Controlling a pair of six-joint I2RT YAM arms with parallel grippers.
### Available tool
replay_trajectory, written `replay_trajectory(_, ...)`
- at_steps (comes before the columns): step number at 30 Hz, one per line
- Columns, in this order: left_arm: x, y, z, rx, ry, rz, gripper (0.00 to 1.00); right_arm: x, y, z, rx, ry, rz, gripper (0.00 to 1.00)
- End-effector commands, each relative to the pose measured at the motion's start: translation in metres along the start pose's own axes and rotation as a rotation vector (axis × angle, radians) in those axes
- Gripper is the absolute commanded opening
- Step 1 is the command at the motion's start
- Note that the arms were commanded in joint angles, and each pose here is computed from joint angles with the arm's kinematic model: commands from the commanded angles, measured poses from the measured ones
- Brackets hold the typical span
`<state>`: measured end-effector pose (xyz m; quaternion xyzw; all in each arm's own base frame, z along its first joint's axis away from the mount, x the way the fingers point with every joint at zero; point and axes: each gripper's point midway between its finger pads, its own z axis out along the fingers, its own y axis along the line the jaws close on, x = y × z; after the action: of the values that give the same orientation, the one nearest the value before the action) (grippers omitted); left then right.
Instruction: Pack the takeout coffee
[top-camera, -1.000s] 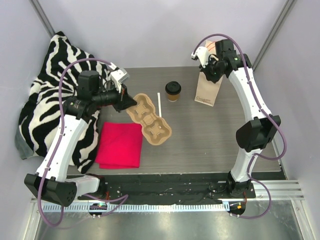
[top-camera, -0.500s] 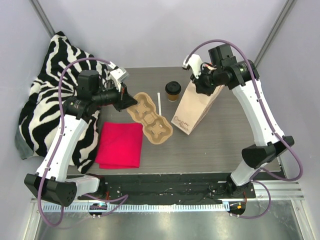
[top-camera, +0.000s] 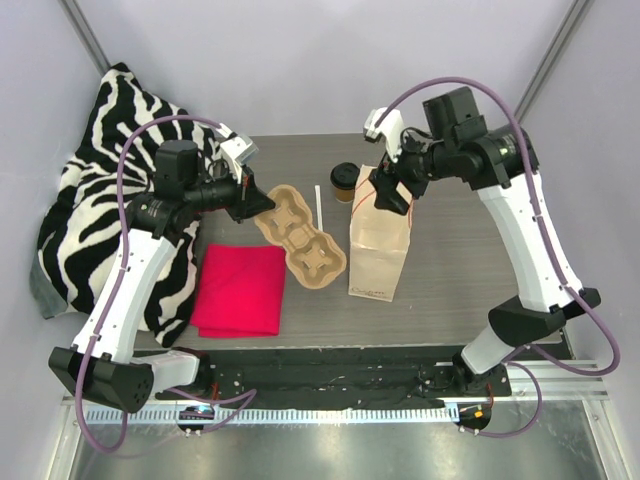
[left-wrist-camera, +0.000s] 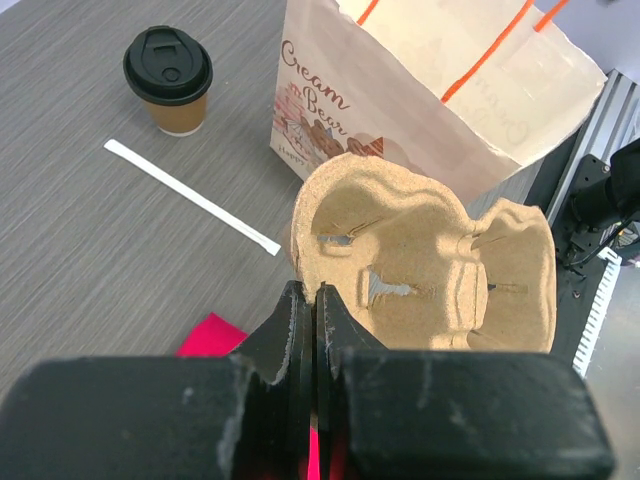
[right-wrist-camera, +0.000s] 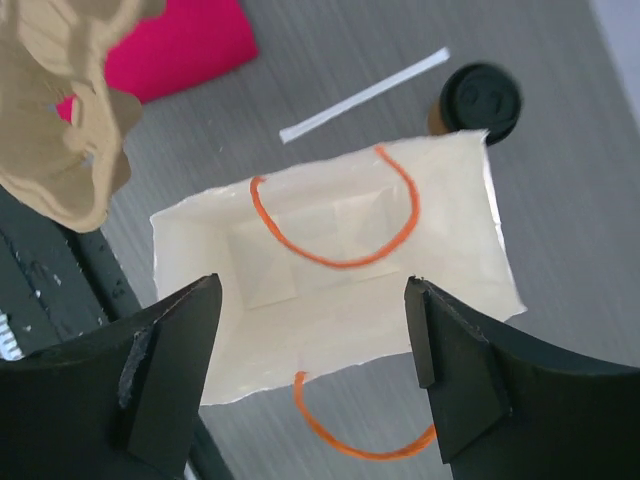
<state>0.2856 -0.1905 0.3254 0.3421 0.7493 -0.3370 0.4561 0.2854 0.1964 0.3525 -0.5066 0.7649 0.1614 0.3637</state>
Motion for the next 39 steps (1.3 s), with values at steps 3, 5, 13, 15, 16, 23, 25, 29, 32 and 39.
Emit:
replay_trajectory(3, -0.007, -0.006, -0.001, 0.023, -0.031, 0.017, 0.00, -0.046, -0.011, -0.042, 0.123, -0.184, -0.132, 0.83)
replay_trajectory(5, -0.008, -0.008, -0.002, 0.029, -0.034, 0.019, 0.00, -0.050, -0.029, -0.044, 0.217, -0.195, -0.150, 0.83)
replay_trajectory(13, -0.005, -0.012, -0.005, 0.038, -0.023, 0.018, 0.00, -0.041, -0.097, -0.028, 0.335, -0.164, -0.149, 0.81)
replay_trajectory(15, -0.006, -0.014, -0.007, 0.041, -0.023, 0.022, 0.00, -0.031, -0.105, -0.018, 0.294, -0.133, -0.163, 0.81)
replay_trajectory(16, -0.005, -0.014, -0.007, 0.040, -0.022, 0.020, 0.00, -0.028, -0.106, -0.014, 0.274, -0.123, -0.169, 0.81)
replay_trajectory(23, -0.002, -0.021, -0.014, 0.046, -0.014, 0.022, 0.00, 0.011, -0.097, 0.034, 0.096, -0.016, -0.184, 0.77)
replay_trajectory(25, -0.001, -0.023, -0.016, 0.046, -0.014, 0.025, 0.00, 0.020, -0.100, 0.047, 0.073, 0.013, -0.183, 0.75)
replay_trajectory(29, -0.004, -0.028, -0.020, 0.053, -0.026, 0.036, 0.00, 0.032, -0.105, 0.065, 0.042, 0.049, -0.183, 0.69)
replay_trajectory(32, -0.009, -0.035, -0.026, 0.060, -0.038, 0.061, 0.00, 0.039, -0.109, 0.079, 0.020, 0.073, -0.177, 0.59)
replay_trajectory(39, -0.049, -0.054, -0.052, 0.048, -0.104, 0.192, 0.00, 0.029, -0.108, 0.070, 0.030, 0.060, -0.146, 0.01)
